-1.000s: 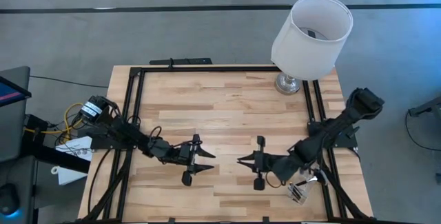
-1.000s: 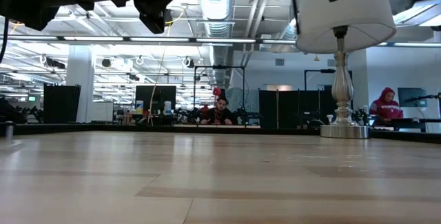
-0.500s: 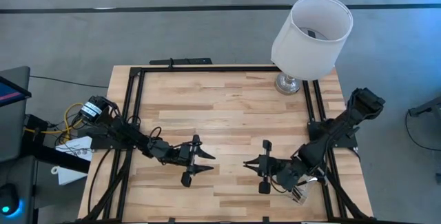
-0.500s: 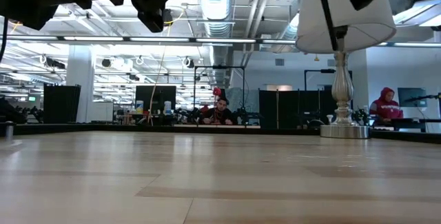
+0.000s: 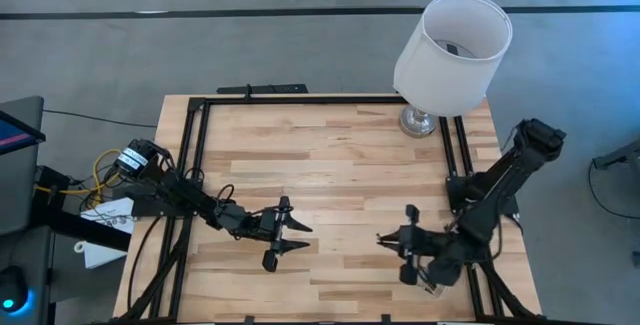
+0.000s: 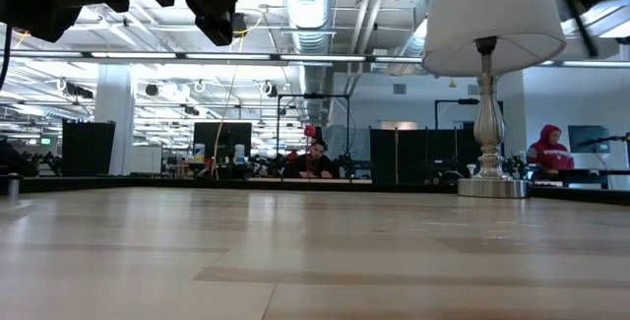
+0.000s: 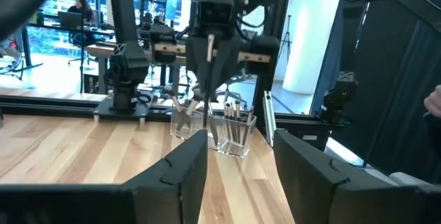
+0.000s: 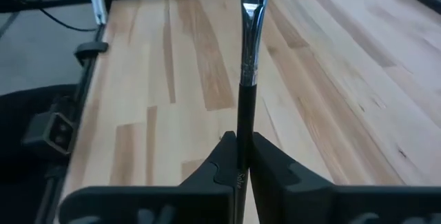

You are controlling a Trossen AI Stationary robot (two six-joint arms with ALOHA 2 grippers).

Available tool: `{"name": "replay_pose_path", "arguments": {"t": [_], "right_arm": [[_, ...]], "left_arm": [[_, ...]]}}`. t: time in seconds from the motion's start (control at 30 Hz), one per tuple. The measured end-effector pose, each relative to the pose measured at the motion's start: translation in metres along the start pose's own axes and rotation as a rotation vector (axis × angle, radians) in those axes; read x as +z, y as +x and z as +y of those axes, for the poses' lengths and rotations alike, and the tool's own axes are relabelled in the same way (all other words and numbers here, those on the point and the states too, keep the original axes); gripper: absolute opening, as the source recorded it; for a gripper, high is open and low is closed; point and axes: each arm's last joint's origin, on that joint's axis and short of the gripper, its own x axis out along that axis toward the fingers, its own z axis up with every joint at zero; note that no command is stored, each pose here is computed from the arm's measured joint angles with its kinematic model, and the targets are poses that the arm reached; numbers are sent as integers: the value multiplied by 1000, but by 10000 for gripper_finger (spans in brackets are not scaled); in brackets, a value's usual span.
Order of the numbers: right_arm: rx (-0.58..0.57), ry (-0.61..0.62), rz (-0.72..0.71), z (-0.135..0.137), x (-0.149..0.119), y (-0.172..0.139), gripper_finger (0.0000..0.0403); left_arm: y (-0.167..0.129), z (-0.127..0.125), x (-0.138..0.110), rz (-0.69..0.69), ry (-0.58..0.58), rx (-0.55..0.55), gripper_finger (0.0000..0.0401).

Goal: Pick & Place Makeup Brushes
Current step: Put the black eyeshadow brush into the transparent organizer

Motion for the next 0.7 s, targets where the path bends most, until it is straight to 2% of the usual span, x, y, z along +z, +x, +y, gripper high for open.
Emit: {"name": "replay_pose_path", "arguments": {"t": [0.13, 0.27, 0.4, 0.7], "right_arm": [[14, 33, 6, -3, -1, -17, 10], [-11, 87, 69, -12, -8, -30, 21], [-12, 119, 136, -16, -17, -42, 15], [73, 169, 21, -13, -24, -83, 17]], "left_arm": [[0, 0, 0, 0, 0, 0, 163], [0, 0, 0, 3, 1, 0, 163], [0, 0, 0, 4, 1, 0, 163], [0, 0, -1, 7, 2, 0, 163]]}}
